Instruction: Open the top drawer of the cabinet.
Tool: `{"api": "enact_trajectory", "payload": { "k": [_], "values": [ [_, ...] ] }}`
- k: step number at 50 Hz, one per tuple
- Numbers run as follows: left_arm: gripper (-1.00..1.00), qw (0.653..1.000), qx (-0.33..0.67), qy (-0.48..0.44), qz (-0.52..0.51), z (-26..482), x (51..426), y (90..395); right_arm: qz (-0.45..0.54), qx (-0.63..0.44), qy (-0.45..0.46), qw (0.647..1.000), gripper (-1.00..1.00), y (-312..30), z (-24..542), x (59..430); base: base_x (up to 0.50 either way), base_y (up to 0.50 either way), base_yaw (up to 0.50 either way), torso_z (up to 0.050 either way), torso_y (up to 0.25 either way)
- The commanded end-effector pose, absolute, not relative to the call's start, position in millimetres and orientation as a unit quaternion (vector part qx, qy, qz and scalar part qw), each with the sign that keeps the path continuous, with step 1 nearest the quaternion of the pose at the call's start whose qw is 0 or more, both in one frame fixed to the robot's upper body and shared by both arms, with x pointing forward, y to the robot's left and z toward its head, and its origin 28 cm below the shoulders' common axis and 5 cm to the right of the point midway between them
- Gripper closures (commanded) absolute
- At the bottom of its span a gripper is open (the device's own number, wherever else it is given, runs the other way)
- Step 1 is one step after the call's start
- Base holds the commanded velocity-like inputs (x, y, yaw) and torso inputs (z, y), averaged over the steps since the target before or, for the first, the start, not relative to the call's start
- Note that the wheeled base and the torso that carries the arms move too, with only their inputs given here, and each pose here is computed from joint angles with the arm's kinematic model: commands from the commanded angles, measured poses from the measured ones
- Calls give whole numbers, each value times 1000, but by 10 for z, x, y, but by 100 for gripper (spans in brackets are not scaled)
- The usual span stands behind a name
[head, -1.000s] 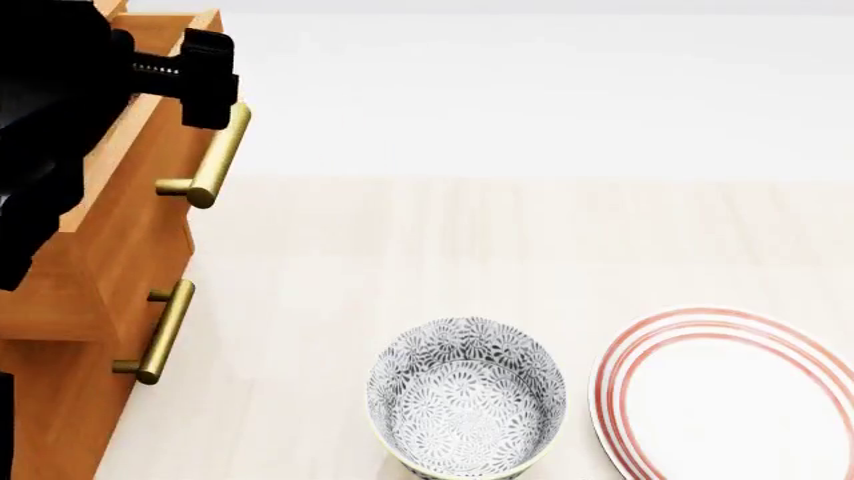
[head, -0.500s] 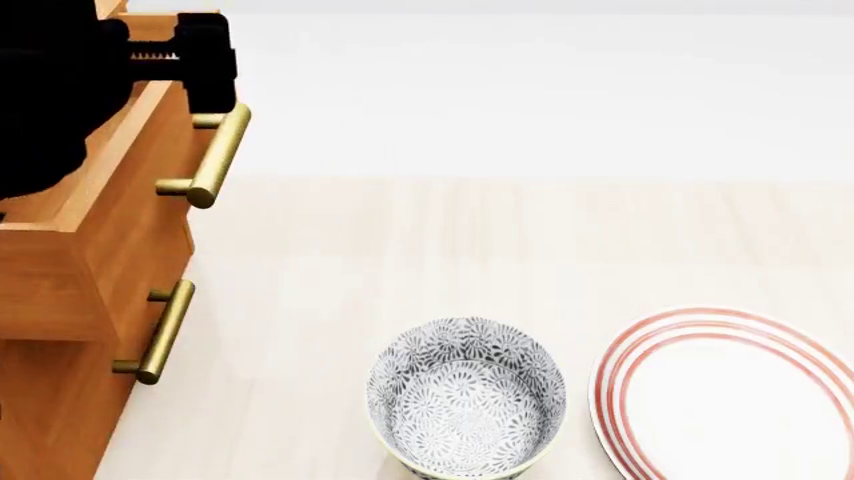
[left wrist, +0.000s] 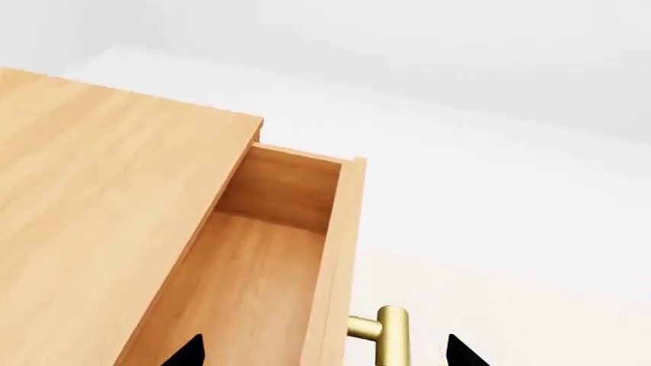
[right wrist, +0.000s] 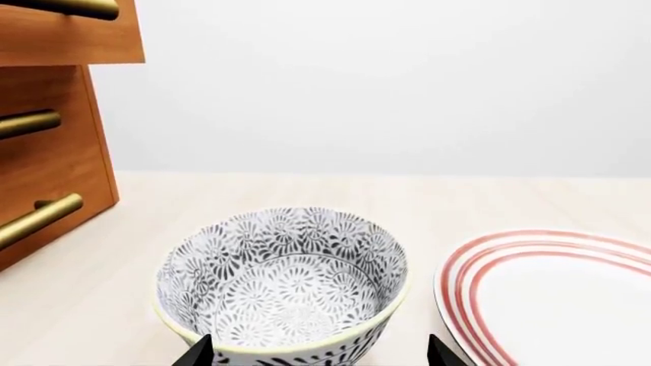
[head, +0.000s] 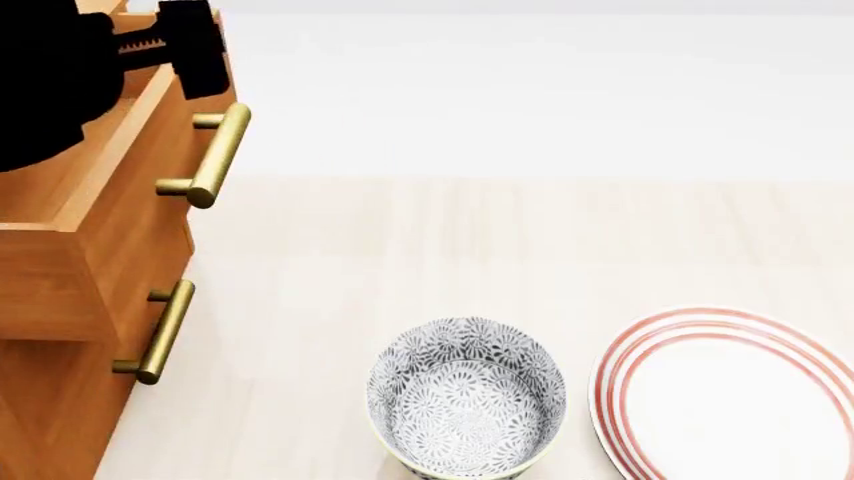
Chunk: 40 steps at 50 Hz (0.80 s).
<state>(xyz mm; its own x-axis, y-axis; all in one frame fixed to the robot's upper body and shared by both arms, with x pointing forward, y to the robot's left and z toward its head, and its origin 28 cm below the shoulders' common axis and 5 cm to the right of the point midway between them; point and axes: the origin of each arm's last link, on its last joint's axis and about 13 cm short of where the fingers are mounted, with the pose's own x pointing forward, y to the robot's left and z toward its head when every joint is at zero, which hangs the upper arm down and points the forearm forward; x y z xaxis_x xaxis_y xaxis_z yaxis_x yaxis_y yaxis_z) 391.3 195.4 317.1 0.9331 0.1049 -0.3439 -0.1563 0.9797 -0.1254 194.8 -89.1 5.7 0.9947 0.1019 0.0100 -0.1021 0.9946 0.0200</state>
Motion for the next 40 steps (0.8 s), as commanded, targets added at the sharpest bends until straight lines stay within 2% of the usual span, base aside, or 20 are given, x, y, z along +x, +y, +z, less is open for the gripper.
{"api": "enact_trajectory", "payload": {
  "k": [1, 10, 40],
  "values": [
    [-100, 971, -149, 183, 48, 3242, 3937, 1886, 51, 14, -12, 999, -100, -885, 73, 1980, 0, 0, 0, 0, 0],
    [-100, 968, -166, 187, 35, 3271, 3935, 1821, 50, 14, -12, 999, -100, -885, 71, 1978, 0, 0, 0, 0, 0],
    [-100, 955, -206, 205, 60, 3235, 4051, 1890, 49, 15, -10, 999, -100, -886, 72, 1990, 0, 0, 0, 0, 0]
  ]
}}
